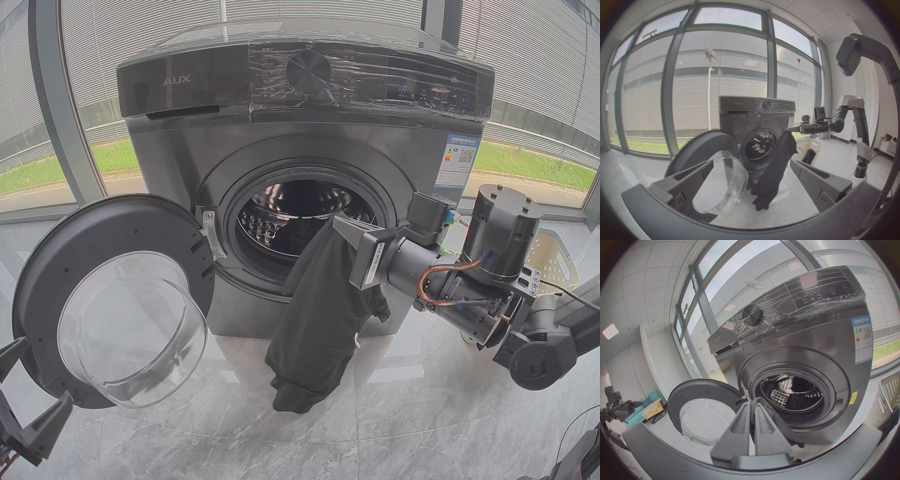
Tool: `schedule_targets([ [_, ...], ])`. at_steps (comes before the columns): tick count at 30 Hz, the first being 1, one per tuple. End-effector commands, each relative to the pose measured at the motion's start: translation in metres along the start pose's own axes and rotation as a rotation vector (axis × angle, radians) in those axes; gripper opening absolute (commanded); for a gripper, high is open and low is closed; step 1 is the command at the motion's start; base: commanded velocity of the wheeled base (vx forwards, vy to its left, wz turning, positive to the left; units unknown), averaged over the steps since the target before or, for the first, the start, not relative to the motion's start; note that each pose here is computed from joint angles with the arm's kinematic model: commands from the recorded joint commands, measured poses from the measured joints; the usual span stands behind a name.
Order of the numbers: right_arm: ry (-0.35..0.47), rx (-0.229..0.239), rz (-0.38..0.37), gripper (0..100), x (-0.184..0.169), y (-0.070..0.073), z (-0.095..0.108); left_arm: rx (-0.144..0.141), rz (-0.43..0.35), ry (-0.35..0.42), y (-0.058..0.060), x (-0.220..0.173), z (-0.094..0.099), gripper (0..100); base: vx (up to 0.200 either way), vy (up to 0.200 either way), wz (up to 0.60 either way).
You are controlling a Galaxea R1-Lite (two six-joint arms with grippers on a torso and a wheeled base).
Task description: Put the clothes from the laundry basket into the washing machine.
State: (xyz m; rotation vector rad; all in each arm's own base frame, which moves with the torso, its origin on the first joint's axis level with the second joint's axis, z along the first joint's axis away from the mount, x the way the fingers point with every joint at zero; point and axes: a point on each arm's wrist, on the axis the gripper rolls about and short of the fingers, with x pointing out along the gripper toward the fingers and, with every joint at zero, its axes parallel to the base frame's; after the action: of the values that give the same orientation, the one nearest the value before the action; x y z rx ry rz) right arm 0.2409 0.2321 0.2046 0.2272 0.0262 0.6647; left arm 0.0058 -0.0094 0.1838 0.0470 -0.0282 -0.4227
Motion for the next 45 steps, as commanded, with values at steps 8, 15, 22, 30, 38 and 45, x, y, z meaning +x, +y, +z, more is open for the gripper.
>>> schedule_targets([
  [8, -0.018, 0.002, 0.014, 0, 0.052, 0.006, -0.014, -0.097, -0.232, 0.267, 0.014, 0.119, -0.016, 100, 0.000, 0.000, 0.00],
  [15, -0.038, 0.004, -0.023, 0, 0.077, 0.003, -0.023, -0.094, -0.248, 0.278, 0.005, 0.169, -0.032, 100, 0.000, 0.000, 0.00],
  [22, -0.061, 0.007, -0.035, 0, 0.088, 0.006, -0.027, -0.087, -0.247, 0.289, -0.003, 0.205, -0.049, 100, 0.000, 0.000, 0.00],
  [30, -0.062, 0.008, -0.035, 0, 0.091, 0.006, -0.029, -0.086, -0.228, 0.254, -0.020, 0.250, -0.068, 100, 0.000, 0.000, 0.00],
  [38, -0.063, 0.009, -0.044, 0, 0.090, 0.006, -0.029, -0.083, -0.228, 0.229, -0.042, 0.275, -0.080, 100, 0.000, 0.000, 0.00],
  [45, -0.049, 0.007, -0.055, 0, 0.094, 0.005, -0.037, -0.116, -0.240, 0.180, -0.062, 0.293, -0.077, 100, 0.000, 0.000, 0.00],
])
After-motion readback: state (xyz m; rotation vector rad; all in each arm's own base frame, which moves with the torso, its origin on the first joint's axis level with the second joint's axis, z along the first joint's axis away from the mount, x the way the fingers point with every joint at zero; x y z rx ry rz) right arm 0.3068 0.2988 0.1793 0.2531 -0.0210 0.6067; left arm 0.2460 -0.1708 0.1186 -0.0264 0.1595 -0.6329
